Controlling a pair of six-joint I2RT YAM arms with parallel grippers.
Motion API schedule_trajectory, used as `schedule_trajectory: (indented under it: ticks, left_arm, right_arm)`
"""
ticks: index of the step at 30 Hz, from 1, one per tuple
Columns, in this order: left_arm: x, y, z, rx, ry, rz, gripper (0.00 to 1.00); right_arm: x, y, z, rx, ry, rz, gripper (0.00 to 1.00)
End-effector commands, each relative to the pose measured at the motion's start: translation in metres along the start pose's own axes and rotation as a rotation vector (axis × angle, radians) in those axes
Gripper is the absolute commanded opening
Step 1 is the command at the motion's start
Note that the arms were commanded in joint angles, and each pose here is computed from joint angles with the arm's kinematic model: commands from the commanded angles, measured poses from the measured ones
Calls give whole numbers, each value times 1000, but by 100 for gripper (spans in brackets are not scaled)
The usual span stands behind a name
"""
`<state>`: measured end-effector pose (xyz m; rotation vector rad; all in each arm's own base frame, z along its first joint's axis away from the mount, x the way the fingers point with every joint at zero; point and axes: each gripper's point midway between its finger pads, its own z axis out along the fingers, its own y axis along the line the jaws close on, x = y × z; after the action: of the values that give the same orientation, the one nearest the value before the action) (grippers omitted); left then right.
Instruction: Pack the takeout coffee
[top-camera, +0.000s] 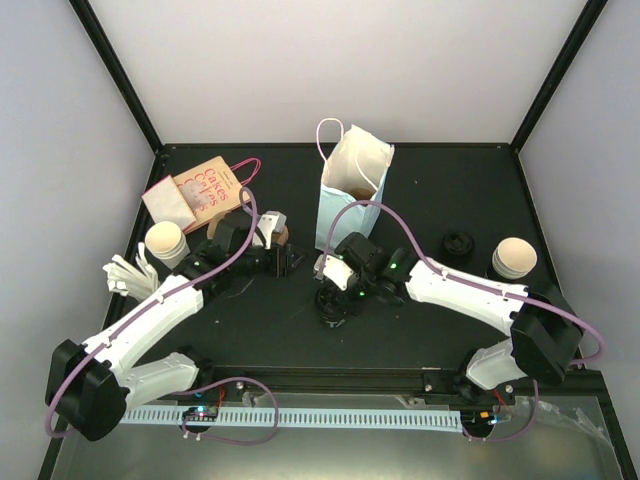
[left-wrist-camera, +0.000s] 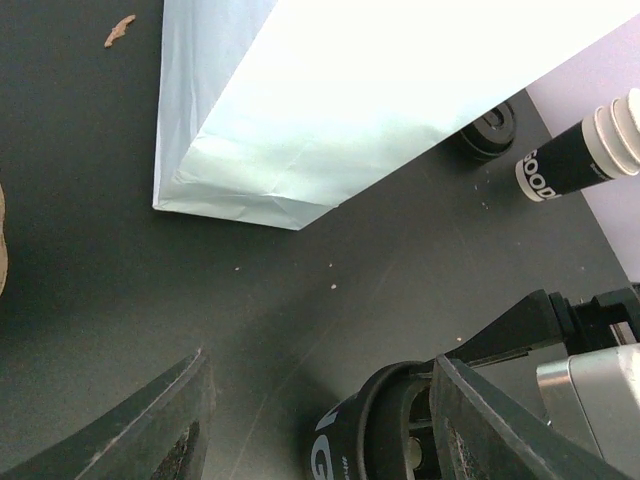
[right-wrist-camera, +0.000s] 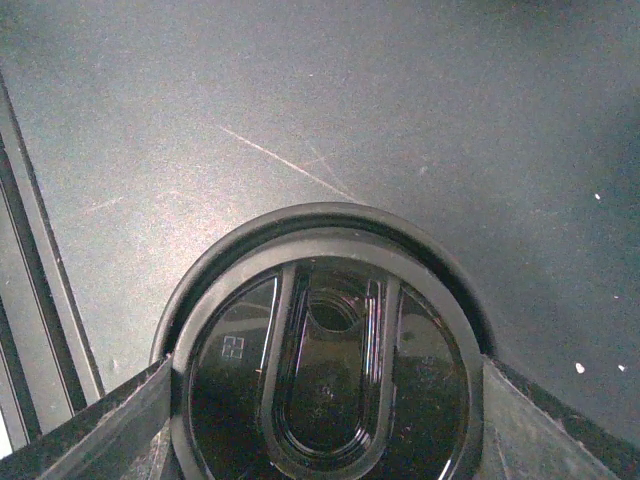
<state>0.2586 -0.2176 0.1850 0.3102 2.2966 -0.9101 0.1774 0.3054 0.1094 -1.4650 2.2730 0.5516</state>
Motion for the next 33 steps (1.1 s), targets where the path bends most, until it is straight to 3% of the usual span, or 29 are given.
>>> schedule_trajectory:
  ticks: [1,8,33]
  left_arm:
    - [-6,-3,-4,5,-13,32,61]
    - [-8,1,-10,1,-38,31,69]
    - [-5,4,-18,7,-58,28,70]
  right_arm:
    - [5,-1,8,18,33,1,73]
    - [-7,-4,-2,49,-9,6,73]
    - [-20,-25,-24,185,-73,188,72]
